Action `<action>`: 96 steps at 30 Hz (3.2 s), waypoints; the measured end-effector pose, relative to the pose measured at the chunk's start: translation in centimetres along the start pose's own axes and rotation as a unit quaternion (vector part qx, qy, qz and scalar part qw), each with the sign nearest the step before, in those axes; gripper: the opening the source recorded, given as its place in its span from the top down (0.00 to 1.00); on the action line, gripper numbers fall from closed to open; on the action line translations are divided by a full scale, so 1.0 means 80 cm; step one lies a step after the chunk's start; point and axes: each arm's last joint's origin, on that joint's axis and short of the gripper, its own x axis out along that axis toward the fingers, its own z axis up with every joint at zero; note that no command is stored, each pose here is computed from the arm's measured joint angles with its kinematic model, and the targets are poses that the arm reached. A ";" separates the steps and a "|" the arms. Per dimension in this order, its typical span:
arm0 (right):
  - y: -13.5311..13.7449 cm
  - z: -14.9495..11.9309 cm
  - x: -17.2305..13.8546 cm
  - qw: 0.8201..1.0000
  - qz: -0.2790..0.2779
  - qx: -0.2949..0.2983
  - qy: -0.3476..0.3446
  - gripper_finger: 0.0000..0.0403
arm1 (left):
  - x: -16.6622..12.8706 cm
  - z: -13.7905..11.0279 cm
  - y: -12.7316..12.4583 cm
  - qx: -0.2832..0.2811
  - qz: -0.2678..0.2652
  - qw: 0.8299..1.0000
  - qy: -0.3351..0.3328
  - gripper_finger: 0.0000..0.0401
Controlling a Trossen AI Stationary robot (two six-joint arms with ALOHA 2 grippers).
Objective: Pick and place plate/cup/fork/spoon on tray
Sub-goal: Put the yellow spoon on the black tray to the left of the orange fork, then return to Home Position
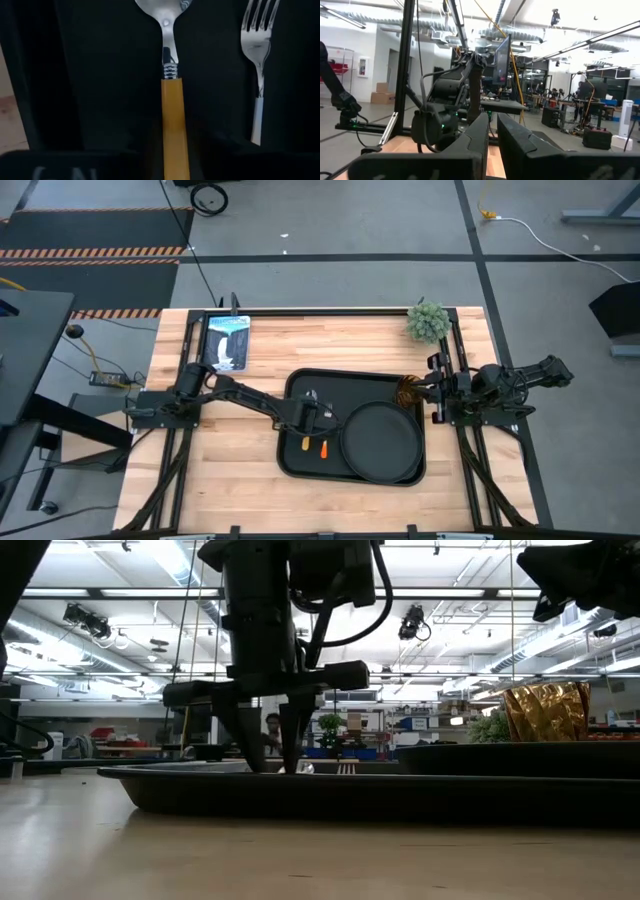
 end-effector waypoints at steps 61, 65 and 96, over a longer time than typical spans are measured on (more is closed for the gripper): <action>0.000 0.001 0.000 1.000 -0.001 0.001 -0.004 0.89 | -0.208 0.043 0.136 0.710 -0.169 0.634 -0.255 0.68; 0.000 0.001 0.000 1.000 -0.001 0.001 -0.005 0.89 | -0.210 0.044 0.178 0.654 -0.233 0.648 -0.315 0.72; 0.000 0.002 0.000 1.000 -0.001 0.002 -0.007 0.89 | -0.167 0.039 0.375 0.341 -0.530 0.597 -0.497 0.94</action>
